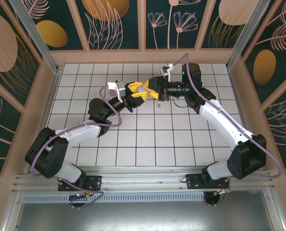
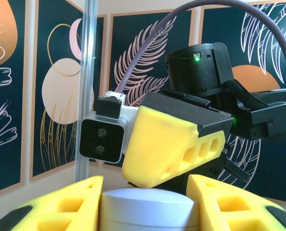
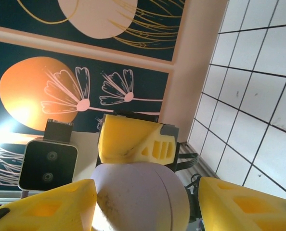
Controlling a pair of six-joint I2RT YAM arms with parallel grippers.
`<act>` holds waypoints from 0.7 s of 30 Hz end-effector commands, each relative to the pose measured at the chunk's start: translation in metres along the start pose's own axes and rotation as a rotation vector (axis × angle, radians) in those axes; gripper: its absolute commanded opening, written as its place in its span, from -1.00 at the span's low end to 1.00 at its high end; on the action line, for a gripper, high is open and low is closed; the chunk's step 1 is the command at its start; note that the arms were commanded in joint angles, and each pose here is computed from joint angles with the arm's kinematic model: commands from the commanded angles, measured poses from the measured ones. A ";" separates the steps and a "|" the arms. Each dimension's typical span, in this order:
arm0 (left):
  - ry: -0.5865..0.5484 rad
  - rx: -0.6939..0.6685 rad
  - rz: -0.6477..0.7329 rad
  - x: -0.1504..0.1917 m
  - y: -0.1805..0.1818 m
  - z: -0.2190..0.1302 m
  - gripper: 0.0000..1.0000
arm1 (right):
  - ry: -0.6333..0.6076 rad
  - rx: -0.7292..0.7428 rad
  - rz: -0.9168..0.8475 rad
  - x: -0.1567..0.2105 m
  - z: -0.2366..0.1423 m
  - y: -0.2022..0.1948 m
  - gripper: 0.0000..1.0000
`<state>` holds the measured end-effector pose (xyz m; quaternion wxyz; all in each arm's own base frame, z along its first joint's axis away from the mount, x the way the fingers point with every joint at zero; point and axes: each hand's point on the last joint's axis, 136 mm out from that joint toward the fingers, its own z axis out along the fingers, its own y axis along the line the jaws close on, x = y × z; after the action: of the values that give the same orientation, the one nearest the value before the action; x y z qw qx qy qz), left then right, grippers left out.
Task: Insert wireless bluetooth earbuds into charging case
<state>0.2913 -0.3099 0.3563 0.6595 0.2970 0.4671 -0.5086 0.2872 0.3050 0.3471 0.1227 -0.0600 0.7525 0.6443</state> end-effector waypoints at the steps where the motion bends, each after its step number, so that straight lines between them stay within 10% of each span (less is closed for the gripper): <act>1: -0.063 0.035 0.031 -0.018 -0.005 0.006 -0.66 | 0.051 -0.072 -0.017 0.007 0.007 0.017 0.13; 9: -0.032 0.004 0.015 -0.001 0.006 0.007 -0.57 | 0.062 -0.068 -0.003 0.009 0.011 0.012 -0.49; 17: 0.135 -0.110 0.024 0.027 0.022 -0.001 0.27 | -0.025 0.003 0.016 -0.006 0.003 -0.008 -0.69; 21: 0.235 -0.209 -0.020 0.038 0.043 -0.018 0.38 | -0.135 0.049 0.026 -0.021 -0.011 -0.022 -0.69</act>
<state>0.3159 -0.3096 0.3215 0.6372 0.2909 0.5490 -0.4560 0.3023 0.3028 0.3338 0.1250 -0.0215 0.7570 0.6410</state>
